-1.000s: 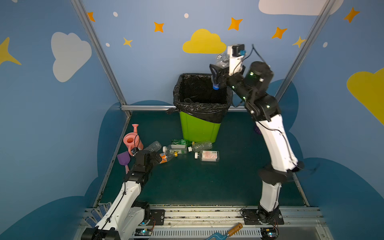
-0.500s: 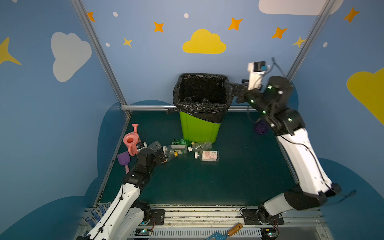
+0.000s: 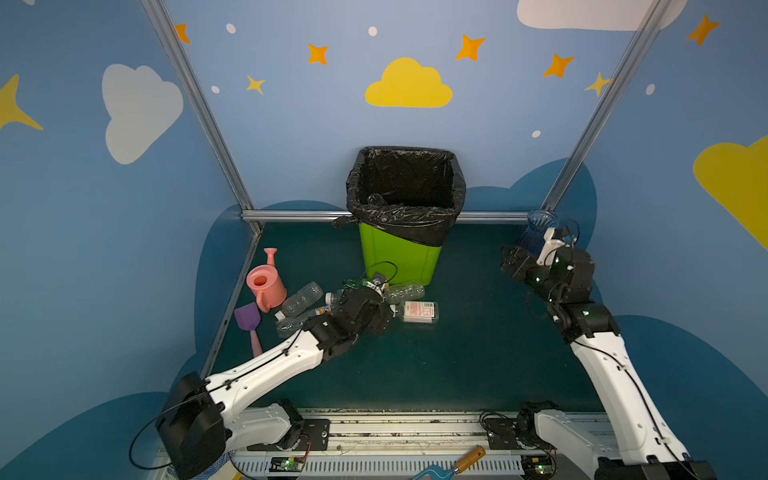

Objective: Throw the plastic bottles in the bin
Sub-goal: 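Open the right gripper over the bin and withdraw while the left reaches toward the pile, then lower the left gripper onto a clear bottle at the bin's base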

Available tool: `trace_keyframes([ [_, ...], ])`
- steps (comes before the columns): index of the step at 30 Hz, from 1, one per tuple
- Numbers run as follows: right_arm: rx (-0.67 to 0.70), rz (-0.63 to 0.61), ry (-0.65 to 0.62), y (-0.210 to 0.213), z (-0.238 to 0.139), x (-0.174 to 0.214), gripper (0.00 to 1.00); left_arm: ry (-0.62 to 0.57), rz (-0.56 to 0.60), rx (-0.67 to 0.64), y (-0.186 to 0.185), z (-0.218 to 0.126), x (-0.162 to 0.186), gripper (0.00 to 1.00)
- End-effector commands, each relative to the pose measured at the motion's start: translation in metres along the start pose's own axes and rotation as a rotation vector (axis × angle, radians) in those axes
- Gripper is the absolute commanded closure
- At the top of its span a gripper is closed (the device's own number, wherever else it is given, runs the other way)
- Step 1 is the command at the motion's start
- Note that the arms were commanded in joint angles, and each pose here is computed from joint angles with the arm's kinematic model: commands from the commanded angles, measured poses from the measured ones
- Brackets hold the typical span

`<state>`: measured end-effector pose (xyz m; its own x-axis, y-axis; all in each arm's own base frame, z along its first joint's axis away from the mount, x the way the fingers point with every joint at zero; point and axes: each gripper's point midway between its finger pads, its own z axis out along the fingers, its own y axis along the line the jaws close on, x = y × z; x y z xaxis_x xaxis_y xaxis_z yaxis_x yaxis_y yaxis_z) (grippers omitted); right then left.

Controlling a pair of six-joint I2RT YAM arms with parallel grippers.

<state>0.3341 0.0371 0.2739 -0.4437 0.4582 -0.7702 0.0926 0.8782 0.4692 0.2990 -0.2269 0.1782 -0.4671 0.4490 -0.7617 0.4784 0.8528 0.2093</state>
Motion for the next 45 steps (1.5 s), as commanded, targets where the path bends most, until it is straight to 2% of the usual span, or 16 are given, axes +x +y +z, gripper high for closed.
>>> trace_keyframes([
  [1, -0.027, 0.174, 0.055, -0.024, -0.01, 0.035, 0.03, 0.041, 0.273, 0.102, -0.033, 0.009, -0.01, 0.0],
  [6, 0.012, 0.358, 0.142, -0.076, -0.002, 0.1, 0.03, 0.153, 0.519, 0.206, -0.074, 0.04, -0.014, 0.0],
  [9, 0.015, 0.418, 0.162, -0.089, 0.0, 0.121, 0.03, 0.237, 0.623, 0.243, -0.088, 0.063, -0.009, 0.01],
  [13, 0.027, 0.444, 0.185, -0.1, 0.001, 0.134, 0.03, 0.295, 0.699, 0.306, -0.104, 0.086, -0.003, 0.02],
  [18, 0.041, 0.457, 0.196, -0.11, 0.003, 0.134, 0.03, 0.348, 0.705, 0.379, -0.115, 0.107, 0.003, 0.03],
  [34, 0.05, 0.519, 0.238, -0.123, 0.009, 0.139, 0.03, 0.396, 0.727, 0.445, -0.123, 0.142, 0.014, 0.06],
  [39, 0.05, 0.526, 0.24, -0.123, 0.009, 0.14, 0.03, 0.42, 0.711, 0.491, -0.131, 0.142, 0.02, 0.17],
  [45, 0.06, 0.535, 0.241, -0.124, 0.006, 0.142, 0.03, 0.442, 0.683, 0.523, -0.139, 0.135, 0.025, 0.44],
])
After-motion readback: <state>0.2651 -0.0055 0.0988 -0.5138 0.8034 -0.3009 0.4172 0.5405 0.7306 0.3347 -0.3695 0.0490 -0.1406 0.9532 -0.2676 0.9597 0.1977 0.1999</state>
